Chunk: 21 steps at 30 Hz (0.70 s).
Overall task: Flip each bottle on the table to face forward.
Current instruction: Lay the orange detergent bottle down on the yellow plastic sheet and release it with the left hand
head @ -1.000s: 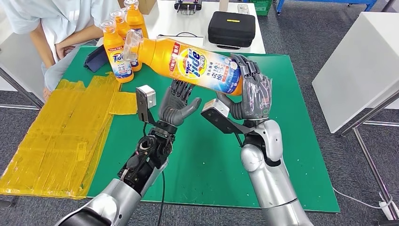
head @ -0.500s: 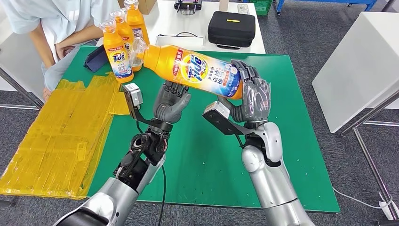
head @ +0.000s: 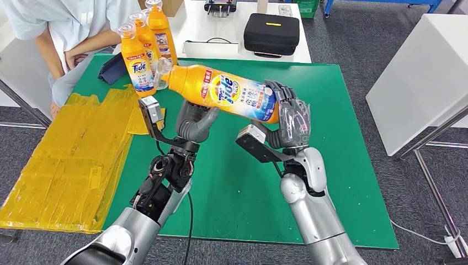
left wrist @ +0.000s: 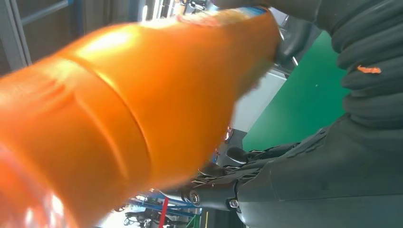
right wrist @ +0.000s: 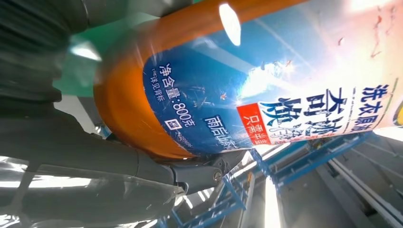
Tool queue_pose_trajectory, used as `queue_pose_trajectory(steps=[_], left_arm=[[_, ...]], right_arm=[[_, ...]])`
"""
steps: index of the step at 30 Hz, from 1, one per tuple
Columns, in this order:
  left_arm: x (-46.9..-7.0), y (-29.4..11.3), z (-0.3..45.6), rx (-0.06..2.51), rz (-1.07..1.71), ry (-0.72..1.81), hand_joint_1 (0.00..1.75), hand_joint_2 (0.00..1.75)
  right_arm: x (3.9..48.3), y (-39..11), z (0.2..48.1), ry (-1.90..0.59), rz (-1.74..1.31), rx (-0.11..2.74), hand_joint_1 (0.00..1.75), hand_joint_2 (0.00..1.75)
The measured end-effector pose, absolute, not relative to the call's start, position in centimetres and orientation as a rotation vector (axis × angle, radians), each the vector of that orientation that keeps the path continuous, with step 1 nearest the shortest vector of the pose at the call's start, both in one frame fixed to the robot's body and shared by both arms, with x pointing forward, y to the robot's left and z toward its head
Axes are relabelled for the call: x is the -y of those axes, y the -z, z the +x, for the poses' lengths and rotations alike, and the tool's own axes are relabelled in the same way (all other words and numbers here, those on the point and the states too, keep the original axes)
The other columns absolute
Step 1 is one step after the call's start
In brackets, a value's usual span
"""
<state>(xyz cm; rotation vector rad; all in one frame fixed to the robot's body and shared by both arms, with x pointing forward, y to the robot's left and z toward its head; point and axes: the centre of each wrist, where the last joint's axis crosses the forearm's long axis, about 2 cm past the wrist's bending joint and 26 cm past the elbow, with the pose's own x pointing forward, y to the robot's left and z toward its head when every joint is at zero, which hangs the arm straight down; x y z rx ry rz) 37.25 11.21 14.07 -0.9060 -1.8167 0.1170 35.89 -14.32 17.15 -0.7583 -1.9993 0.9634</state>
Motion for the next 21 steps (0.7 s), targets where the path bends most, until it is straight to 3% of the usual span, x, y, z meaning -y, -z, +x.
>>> queue_pose_trajectory(steps=[21], left_arm=[[-11.2, -13.8, 37.2, 1.807, -0.914, -0.125, 0.0, 1.75]], right_arm=[[11.7, -14.9, 35.4, -1.018, -0.656, 1.931, 1.75, 1.75]])
